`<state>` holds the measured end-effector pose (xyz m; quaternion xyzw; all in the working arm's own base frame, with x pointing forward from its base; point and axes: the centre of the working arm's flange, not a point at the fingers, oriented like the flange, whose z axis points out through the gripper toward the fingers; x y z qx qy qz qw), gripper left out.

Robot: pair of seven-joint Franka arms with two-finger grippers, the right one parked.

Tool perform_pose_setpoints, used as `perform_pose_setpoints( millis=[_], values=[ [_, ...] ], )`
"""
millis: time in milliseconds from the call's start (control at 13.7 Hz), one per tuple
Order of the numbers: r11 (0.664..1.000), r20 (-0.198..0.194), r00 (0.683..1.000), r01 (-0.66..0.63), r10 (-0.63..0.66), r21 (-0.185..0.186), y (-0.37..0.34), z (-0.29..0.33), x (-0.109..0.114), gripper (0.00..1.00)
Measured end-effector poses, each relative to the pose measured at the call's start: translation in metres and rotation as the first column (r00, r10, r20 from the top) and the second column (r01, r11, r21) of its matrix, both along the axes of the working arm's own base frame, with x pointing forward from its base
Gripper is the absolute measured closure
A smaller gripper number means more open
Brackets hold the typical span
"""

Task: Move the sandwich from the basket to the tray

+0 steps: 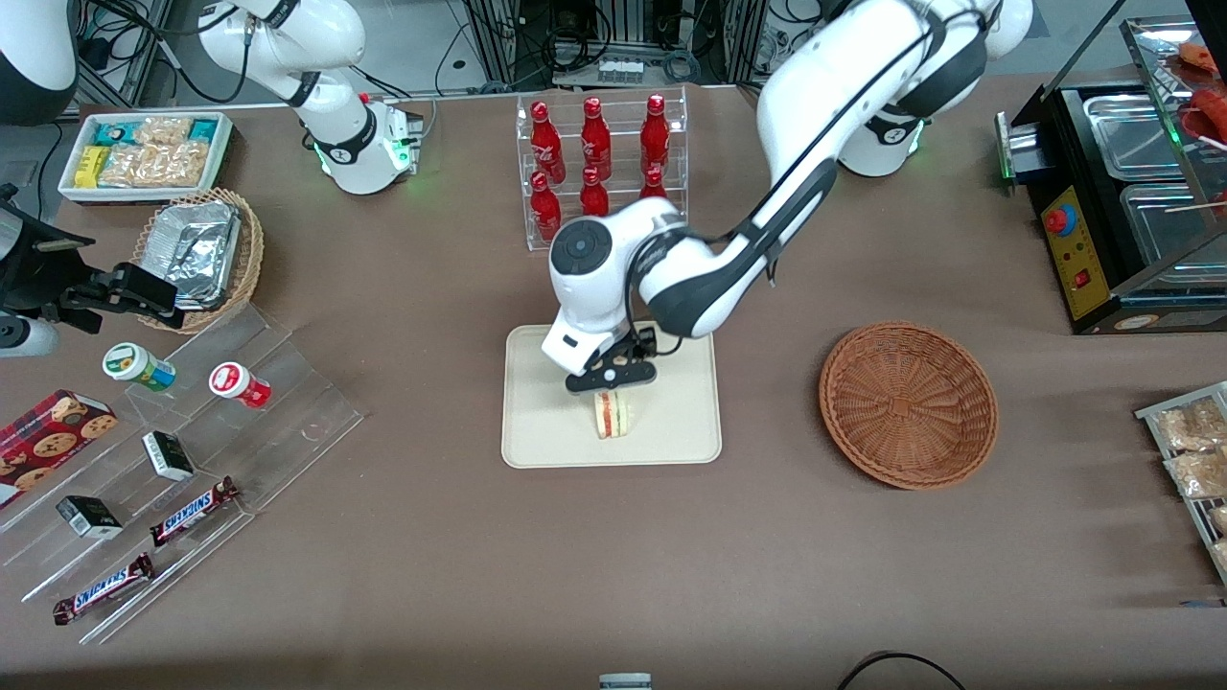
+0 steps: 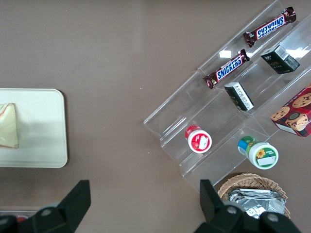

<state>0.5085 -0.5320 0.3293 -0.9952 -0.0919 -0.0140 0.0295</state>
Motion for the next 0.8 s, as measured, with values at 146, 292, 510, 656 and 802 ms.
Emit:
perform_pose_setpoints(
  millis=[146,292,510,656,802],
  values=[
    [0.998,-0.002,0.998,-0.067,0.067,0.008,0.025,0.056,0.008,0.0],
    [0.994,-0.005,0.994,-0.108,0.109,0.022,0.055,0.1,0.016,0.0],
    [0.995,-0.063,0.994,-0.089,0.091,0.042,0.113,0.148,0.029,0.0],
    [0.999,-0.125,0.992,-0.031,0.034,0.025,0.17,0.177,0.042,0.0],
    [1.0,-0.172,0.985,0.019,-0.019,-0.004,0.24,0.207,0.053,0.0]
  ],
)
